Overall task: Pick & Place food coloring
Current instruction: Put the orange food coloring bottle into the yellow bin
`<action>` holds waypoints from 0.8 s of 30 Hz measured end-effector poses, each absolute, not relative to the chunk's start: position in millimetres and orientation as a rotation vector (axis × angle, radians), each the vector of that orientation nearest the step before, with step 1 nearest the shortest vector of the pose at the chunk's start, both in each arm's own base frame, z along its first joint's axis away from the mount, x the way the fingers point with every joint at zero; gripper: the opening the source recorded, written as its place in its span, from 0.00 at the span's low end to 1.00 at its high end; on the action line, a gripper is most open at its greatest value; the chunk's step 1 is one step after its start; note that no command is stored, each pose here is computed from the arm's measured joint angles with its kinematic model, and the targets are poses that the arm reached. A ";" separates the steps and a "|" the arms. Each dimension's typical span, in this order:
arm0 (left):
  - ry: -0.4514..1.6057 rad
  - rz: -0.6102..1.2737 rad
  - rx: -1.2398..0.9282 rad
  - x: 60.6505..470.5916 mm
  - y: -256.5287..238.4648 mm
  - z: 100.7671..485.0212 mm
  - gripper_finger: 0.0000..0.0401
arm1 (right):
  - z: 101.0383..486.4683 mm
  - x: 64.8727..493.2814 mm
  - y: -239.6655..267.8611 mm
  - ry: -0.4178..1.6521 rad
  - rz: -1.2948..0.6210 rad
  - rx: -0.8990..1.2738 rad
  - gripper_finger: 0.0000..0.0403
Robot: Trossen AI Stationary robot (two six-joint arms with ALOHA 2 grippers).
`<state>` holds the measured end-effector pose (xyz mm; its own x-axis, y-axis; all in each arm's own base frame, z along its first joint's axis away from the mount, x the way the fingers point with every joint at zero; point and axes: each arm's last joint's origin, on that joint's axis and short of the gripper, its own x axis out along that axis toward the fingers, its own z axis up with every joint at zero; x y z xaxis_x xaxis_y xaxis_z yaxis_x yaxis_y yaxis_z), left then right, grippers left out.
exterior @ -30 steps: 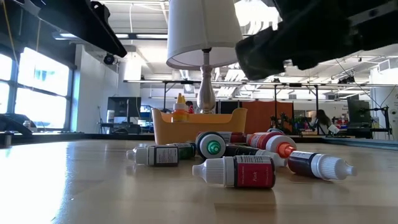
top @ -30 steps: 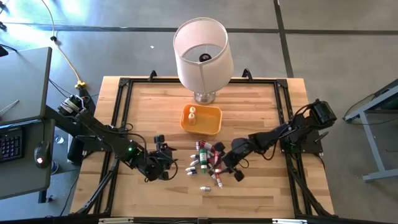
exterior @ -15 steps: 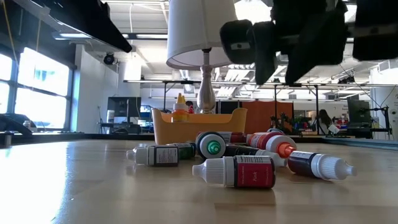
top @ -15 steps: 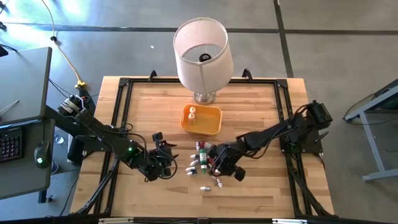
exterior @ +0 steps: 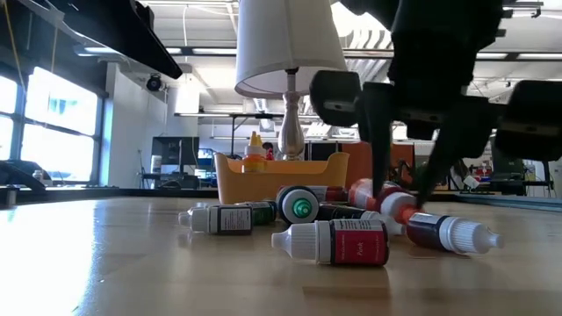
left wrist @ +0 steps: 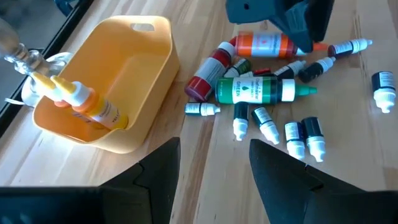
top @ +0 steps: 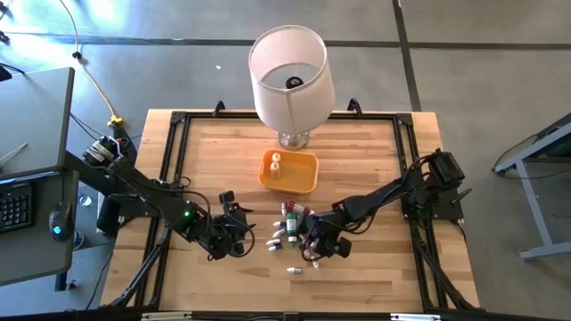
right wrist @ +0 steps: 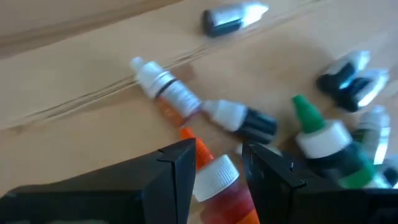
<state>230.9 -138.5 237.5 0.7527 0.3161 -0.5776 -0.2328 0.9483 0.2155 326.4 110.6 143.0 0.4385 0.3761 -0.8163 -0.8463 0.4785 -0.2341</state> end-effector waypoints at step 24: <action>0.645 0.305 0.127 231.3 -138.6 237.9 0.47 | 135.6 316.0 102.7 0.843 0.944 -1.057 0.31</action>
<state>231.3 -138.6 237.9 0.7563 0.3182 -0.5716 -0.2397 0.9478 0.2104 316.0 102.7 135.6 0.3645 0.2176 -0.9054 -0.9242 0.2036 -0.3231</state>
